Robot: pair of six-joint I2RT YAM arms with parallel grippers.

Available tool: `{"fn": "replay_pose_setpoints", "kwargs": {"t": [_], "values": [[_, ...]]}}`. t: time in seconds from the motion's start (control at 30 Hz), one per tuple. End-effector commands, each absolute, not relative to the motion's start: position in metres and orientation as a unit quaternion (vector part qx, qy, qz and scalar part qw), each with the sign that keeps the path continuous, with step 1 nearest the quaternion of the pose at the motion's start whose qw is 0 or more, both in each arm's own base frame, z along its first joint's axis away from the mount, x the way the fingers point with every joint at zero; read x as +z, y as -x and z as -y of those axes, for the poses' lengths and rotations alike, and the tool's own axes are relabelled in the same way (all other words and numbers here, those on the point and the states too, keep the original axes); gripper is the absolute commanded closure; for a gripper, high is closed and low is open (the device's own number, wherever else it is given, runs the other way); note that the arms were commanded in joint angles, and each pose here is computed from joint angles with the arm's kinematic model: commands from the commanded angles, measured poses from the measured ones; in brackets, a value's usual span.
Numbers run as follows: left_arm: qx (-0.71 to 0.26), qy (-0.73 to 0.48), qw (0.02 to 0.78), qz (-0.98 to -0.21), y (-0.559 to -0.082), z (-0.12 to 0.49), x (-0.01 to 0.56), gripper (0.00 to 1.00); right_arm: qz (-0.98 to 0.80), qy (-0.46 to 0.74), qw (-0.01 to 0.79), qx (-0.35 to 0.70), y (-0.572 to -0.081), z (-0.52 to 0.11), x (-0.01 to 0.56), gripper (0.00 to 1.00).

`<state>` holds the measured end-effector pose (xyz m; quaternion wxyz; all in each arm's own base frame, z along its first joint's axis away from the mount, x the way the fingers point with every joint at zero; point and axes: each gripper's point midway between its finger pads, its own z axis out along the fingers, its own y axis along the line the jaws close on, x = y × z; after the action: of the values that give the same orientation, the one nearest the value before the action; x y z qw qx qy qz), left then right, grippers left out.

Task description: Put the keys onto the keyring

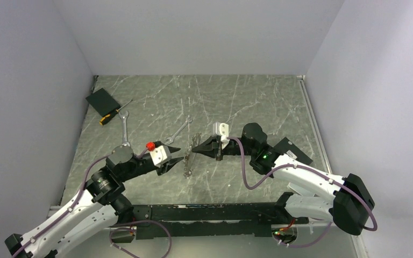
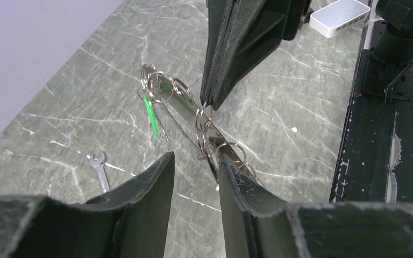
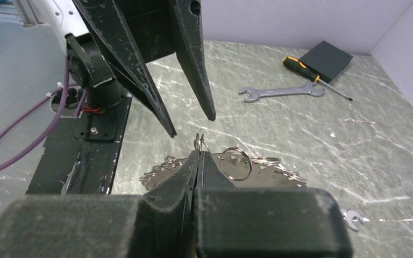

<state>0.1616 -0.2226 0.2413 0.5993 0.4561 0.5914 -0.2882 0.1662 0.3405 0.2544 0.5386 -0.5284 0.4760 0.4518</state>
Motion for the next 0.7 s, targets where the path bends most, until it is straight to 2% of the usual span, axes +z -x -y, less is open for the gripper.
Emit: {"fn": "replay_pose_setpoints", "kwargs": {"t": [0.0, 0.33, 0.53, 0.67], "values": [[-0.313, -0.437, 0.63, -0.56, -0.165, 0.232, 0.279, 0.6, -0.411, 0.524, 0.582, 0.467, -0.157, -0.339, 0.295, 1.0], [-0.336, -0.422, 0.621, -0.569, -0.169, 0.241, 0.278, 0.66, -0.398, 0.527, 0.58, 0.477, -0.152, -0.34, 0.298, 1.0], [-0.341, -0.422, 0.622, -0.565, -0.17, 0.243, 0.279, 0.77, -0.394, 0.528, 0.579, 0.48, -0.15, -0.34, 0.299, 1.0], [-0.352, -0.431, 0.609, -0.566, -0.167, 0.248, 0.275, 0.77, -0.393, 0.529, 0.579, 0.48, -0.149, -0.34, 0.3, 1.0]]}}
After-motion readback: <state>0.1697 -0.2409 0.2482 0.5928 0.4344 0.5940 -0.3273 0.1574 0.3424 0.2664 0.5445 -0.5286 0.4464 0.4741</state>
